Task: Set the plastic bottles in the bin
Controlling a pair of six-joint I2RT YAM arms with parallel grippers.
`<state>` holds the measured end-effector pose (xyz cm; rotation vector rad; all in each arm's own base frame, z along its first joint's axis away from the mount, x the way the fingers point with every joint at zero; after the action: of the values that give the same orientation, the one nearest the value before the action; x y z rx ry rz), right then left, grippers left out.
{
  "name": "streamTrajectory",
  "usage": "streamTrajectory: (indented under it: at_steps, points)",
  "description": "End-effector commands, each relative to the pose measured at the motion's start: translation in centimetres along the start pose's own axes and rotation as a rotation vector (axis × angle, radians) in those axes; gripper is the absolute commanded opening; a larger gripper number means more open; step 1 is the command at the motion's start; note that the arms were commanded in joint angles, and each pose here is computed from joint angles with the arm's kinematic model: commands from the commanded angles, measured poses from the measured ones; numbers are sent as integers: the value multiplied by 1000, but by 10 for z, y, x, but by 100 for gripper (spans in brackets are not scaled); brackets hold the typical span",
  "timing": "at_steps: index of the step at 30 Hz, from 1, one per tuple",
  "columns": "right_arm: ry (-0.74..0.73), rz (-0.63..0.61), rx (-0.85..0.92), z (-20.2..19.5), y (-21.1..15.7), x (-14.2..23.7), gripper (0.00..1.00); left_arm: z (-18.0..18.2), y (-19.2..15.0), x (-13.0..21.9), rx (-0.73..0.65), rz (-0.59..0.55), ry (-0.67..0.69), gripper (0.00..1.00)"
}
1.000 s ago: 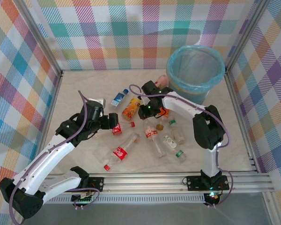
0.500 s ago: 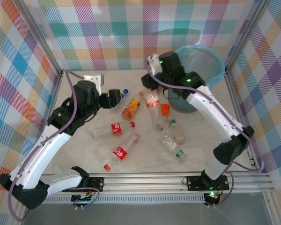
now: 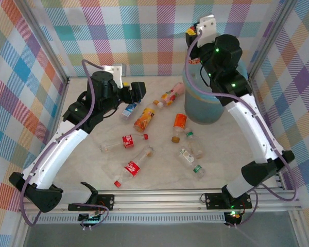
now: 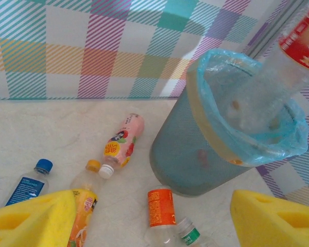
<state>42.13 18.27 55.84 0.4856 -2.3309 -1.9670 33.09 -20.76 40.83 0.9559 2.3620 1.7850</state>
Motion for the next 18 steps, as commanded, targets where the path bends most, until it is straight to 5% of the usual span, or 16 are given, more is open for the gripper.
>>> streamTrajectory:
  at_steps: [1, 11, 18]
  points:
    - [-107, -105, 84, -19, 8, -14, 11, -7, 13, 11, 11, -54, -29, 78]
    - [-136, -8, 114, -13, -67, -49, 20, 5, -1, 11, 17, -44, 17, 79]
    - [-135, 79, 57, -17, -102, -50, 52, 10, -6, 11, 8, -33, 44, 81]
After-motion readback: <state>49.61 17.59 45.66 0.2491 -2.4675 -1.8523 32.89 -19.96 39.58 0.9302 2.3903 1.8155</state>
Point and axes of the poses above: each hand's point on the last joint's axis, 136 mm out from that joint toward the fingers, its own x axis back along the fingers, its own z axis along the line the jaws close on, y = z × x, the point moved 1 cm from there along x, back along the fingers, and after that the axes turned 2 degrees about -x, right-handed, at the moved point
